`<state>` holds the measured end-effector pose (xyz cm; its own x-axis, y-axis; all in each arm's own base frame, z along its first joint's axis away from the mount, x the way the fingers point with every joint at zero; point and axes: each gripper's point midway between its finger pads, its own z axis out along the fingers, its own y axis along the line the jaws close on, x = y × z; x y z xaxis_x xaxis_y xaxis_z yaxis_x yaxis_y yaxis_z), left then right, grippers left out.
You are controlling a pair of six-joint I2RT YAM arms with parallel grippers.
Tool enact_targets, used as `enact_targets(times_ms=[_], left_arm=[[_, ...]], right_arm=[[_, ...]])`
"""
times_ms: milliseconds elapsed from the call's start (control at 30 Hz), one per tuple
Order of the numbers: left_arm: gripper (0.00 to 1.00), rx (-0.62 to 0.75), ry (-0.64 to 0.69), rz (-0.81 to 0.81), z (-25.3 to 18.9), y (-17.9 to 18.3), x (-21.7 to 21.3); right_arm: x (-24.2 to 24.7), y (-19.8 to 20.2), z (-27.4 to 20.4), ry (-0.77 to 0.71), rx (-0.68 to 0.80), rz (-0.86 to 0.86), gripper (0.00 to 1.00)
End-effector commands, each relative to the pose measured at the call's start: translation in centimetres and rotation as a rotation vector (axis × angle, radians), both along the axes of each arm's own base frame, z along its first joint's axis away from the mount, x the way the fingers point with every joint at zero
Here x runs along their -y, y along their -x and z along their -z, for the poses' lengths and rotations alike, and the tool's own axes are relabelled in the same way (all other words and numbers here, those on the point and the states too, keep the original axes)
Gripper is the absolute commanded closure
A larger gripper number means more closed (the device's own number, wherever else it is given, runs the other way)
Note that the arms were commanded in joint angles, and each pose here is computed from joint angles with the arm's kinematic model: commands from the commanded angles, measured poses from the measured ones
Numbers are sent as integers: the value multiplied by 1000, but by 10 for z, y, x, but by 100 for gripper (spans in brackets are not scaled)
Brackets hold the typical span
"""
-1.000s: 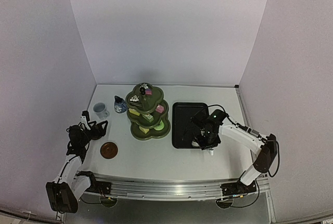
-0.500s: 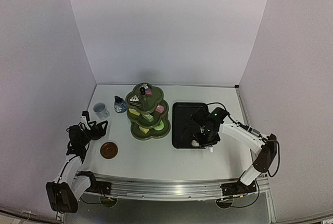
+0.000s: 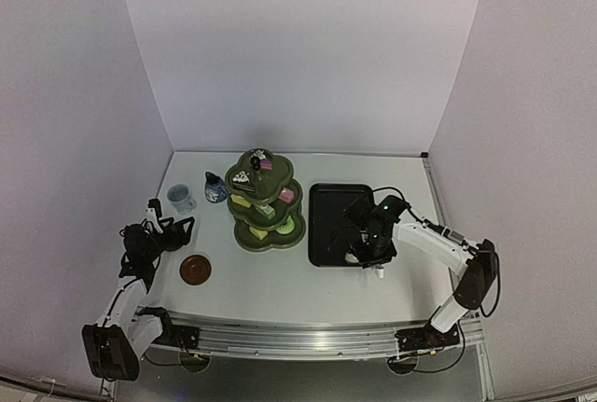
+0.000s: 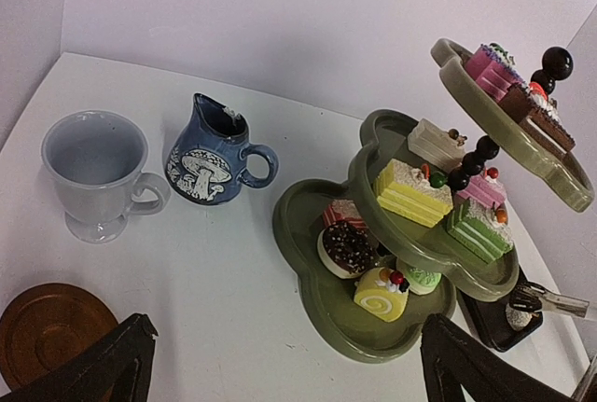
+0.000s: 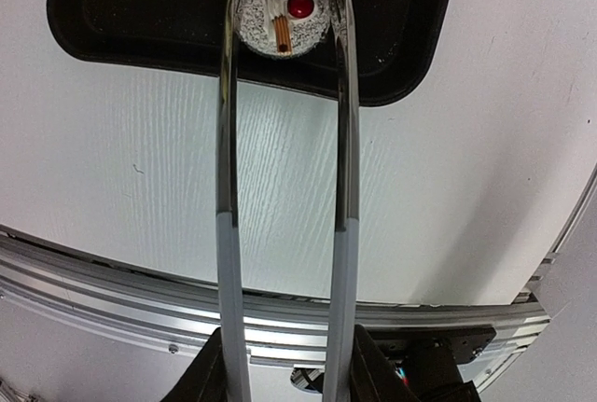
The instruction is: Serve the afternoon tea
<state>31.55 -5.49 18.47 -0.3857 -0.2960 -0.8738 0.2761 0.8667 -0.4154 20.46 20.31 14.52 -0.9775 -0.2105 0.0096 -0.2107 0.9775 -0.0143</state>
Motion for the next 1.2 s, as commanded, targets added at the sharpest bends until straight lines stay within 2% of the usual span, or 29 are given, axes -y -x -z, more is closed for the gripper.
enact_targets(times_ms=[0, 267, 567, 867, 933, 1167], left_arm=[[0, 65, -16, 12, -24, -6, 0], [0, 59, -18, 15, -22, -7, 0], [0, 63, -23, 12, -24, -8, 0], [0, 59, -27, 12, -22, -8, -1], [0, 58, -27, 12, -22, -8, -1], [0, 60, -29, 13, -22, -8, -1]], right_arm=[[55, 65, -26, 184, -257, -3, 64], [59, 75, -19, 200, -306, -1, 66], [53, 69, -19, 193, -306, -28, 85], [46, 55, -26, 178, -256, -47, 96], [43, 49, -30, 168, -229, -47, 96], [48, 59, -32, 158, -232, 12, 82]])
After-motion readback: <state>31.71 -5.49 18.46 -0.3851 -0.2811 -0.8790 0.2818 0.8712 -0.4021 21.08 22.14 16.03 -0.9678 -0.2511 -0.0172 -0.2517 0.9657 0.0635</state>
